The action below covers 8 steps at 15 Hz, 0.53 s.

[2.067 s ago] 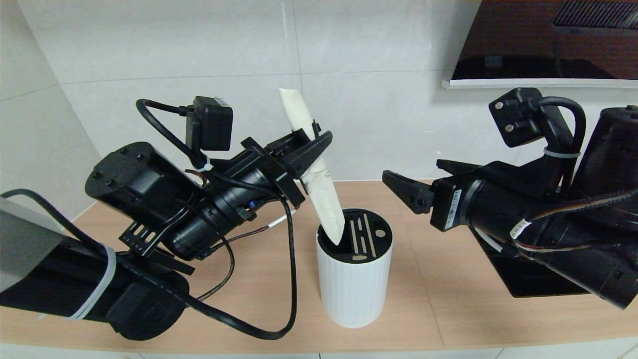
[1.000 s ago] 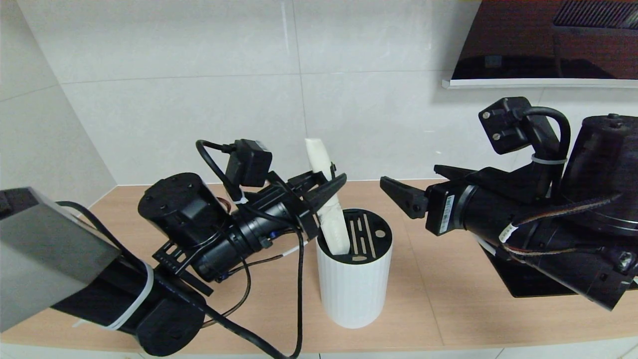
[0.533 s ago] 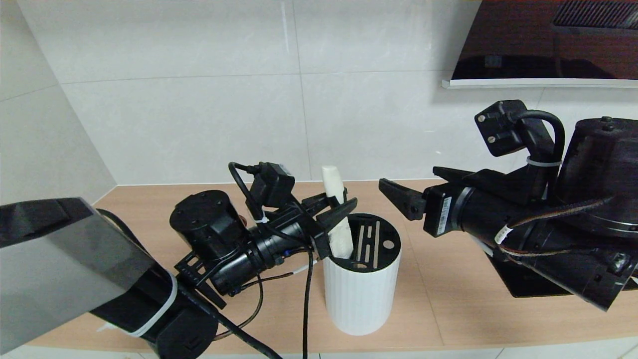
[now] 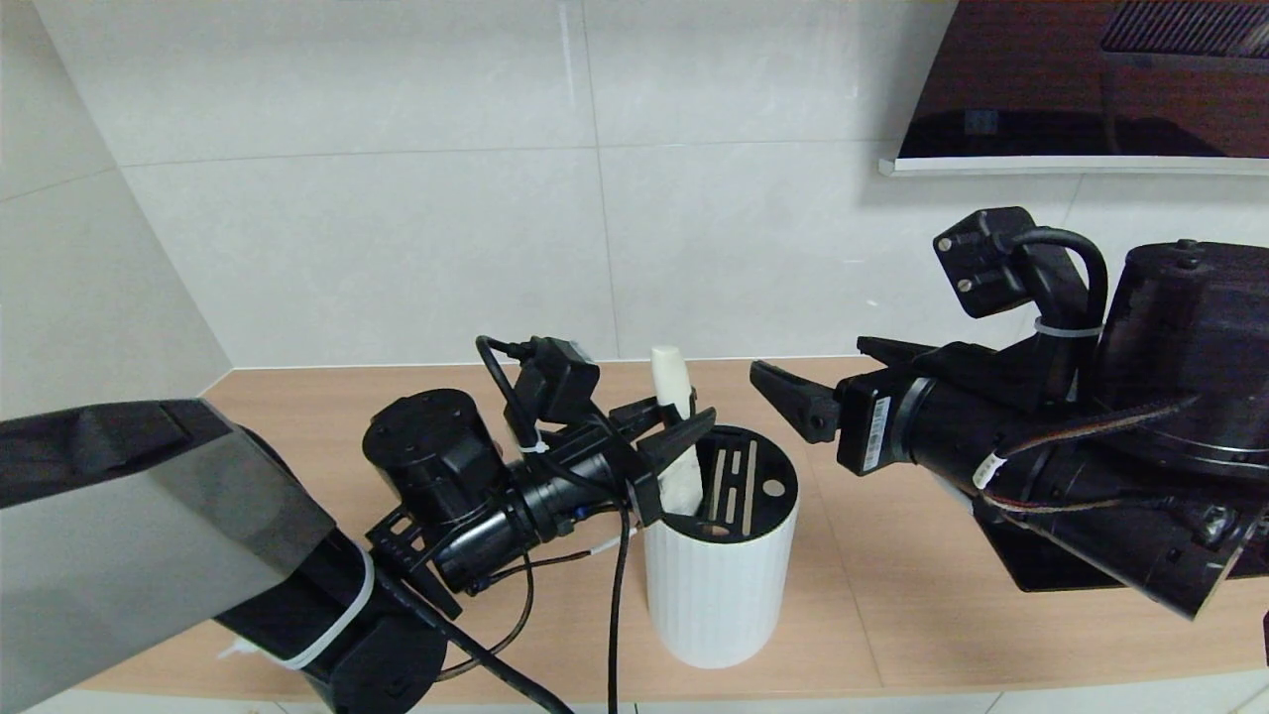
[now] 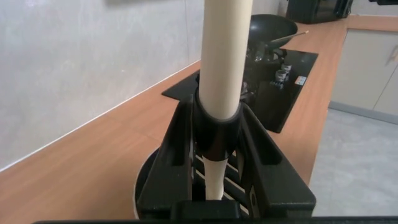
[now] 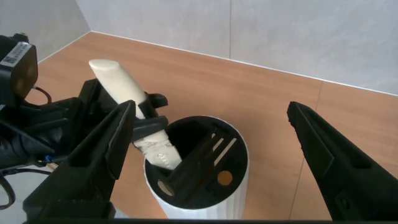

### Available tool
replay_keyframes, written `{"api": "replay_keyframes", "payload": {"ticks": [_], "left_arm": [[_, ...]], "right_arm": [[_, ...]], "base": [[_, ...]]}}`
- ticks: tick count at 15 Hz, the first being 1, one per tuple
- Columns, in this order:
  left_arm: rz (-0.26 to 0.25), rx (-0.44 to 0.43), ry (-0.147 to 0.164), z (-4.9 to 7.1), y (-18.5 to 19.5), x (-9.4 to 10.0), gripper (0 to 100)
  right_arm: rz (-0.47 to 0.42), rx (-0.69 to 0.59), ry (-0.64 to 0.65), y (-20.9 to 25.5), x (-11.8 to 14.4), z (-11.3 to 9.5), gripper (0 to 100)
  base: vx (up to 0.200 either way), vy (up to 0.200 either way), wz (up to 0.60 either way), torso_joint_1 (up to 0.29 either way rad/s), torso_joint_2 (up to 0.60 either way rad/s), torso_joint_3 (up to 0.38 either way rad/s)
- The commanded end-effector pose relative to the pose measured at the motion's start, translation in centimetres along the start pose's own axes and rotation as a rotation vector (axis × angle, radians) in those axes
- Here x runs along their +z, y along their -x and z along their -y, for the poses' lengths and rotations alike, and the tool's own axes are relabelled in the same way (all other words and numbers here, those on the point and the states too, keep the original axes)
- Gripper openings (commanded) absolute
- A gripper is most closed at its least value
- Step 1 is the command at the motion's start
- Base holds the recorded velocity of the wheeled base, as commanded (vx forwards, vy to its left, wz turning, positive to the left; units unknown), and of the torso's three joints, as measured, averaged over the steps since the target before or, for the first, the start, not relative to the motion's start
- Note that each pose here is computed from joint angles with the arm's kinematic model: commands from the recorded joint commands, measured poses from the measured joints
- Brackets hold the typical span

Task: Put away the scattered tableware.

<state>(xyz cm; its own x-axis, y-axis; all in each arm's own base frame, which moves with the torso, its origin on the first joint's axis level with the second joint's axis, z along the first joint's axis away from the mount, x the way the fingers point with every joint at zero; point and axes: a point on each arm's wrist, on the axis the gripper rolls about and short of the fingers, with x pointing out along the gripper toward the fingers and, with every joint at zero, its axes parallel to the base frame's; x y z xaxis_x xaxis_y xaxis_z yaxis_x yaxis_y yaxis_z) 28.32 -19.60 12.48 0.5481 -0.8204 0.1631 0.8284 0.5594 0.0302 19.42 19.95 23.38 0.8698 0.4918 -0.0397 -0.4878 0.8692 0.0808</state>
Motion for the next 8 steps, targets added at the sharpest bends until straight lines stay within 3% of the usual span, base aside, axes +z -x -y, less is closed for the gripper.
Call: {"api": "replay_keyframes", "payload": {"ticks": [1, 8], "left_arm": [[0.000, 0.001, 0.001, -0.02, -0.01, -0.03, 100], [0.006, -0.001, -0.002, 0.11, 0.02, 0.21, 100]], "right_arm": [[-0.003, 0.000, 0.001, -0.04, -0.08, -0.02, 100], [-0.005, -0.003, 0.002, -0.11, -0.16, -0.02, 100]], "base": [[0.000, 0.000, 0.00, 0.000, 0.00, 0.000], [0.000, 0.000, 0.00, 0.000, 0.00, 0.000]]}}
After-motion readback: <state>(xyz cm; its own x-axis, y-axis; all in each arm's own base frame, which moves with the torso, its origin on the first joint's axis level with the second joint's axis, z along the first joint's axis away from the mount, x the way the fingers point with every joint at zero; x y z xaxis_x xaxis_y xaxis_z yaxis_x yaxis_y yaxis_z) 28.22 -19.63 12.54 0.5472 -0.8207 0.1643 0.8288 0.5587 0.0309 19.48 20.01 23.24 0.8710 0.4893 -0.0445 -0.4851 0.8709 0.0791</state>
